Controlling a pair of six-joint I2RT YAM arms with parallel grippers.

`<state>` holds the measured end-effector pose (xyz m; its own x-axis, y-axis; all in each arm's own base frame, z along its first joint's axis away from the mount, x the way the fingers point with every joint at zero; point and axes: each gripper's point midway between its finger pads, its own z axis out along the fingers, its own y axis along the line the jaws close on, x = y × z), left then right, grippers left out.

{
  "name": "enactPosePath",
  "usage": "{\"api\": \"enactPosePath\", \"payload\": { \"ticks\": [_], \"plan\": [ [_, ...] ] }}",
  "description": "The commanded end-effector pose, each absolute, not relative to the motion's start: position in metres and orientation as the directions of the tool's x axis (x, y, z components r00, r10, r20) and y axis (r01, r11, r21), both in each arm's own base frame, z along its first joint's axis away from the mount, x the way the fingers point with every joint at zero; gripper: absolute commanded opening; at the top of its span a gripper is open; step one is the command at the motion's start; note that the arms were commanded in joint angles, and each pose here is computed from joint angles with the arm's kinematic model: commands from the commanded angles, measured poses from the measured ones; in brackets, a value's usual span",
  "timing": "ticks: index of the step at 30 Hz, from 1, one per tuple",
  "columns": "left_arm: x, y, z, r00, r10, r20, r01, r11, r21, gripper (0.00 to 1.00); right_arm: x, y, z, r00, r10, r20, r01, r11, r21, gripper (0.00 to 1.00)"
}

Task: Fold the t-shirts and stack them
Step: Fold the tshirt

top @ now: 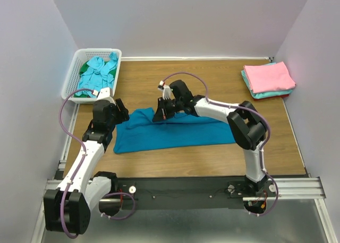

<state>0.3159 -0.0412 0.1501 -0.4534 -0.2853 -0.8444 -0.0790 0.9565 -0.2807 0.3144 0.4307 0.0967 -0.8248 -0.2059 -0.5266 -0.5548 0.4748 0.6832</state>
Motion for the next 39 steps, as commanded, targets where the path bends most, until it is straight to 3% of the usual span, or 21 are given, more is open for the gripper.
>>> {"api": "enactPosePath", "payload": {
  "ticks": [1, 7, 15, 19, 23, 29, 39],
  "plan": [
    [0.317, -0.040, 0.157, -0.429, -0.278, -0.860, -0.064, 0.959, -0.278, 0.66, 0.268, 0.422, 0.074, -0.817, -0.314, -0.484, -0.576, 0.448, 0.684, 0.01],
    [0.315, -0.041, 0.164, -0.411, -0.281, -0.867, -0.053, 0.957, -0.285, 0.66, 0.218, 0.403, 0.052, -0.797, -0.412, -0.442, -0.598, 0.434, 0.674, 0.04],
    [0.314, -0.042, 0.165, -0.409, -0.283, -0.868, -0.047, 0.956, -0.290, 0.65, 0.212, 0.394, 0.059, -0.761, -0.441, -0.475, -0.644, 0.424, 0.637, 0.08],
    [0.313, -0.042, 0.167, -0.400, -0.285, -0.871, -0.045, 0.955, -0.292, 0.65, 0.198, 0.382, 0.059, -0.746, -0.509, -0.429, -0.651, 0.422, 0.632, 0.27],
    [0.313, -0.043, 0.167, -0.403, -0.283, -0.870, -0.042, 0.956, -0.292, 0.65, 0.193, 0.370, 0.065, -0.723, -0.547, -0.422, -0.676, 0.432, 0.597, 0.33],
    [0.313, -0.043, 0.165, -0.409, -0.283, -0.867, -0.040, 0.955, -0.292, 0.65, 0.213, 0.369, 0.082, -0.691, -0.538, -0.483, -0.721, 0.469, 0.510, 0.43],
    [0.314, -0.043, 0.163, -0.413, -0.282, -0.866, -0.043, 0.956, -0.291, 0.65, 0.289, 0.425, 0.097, -0.678, -0.443, -0.586, -0.725, 0.535, 0.433, 0.41]
  ]
}}
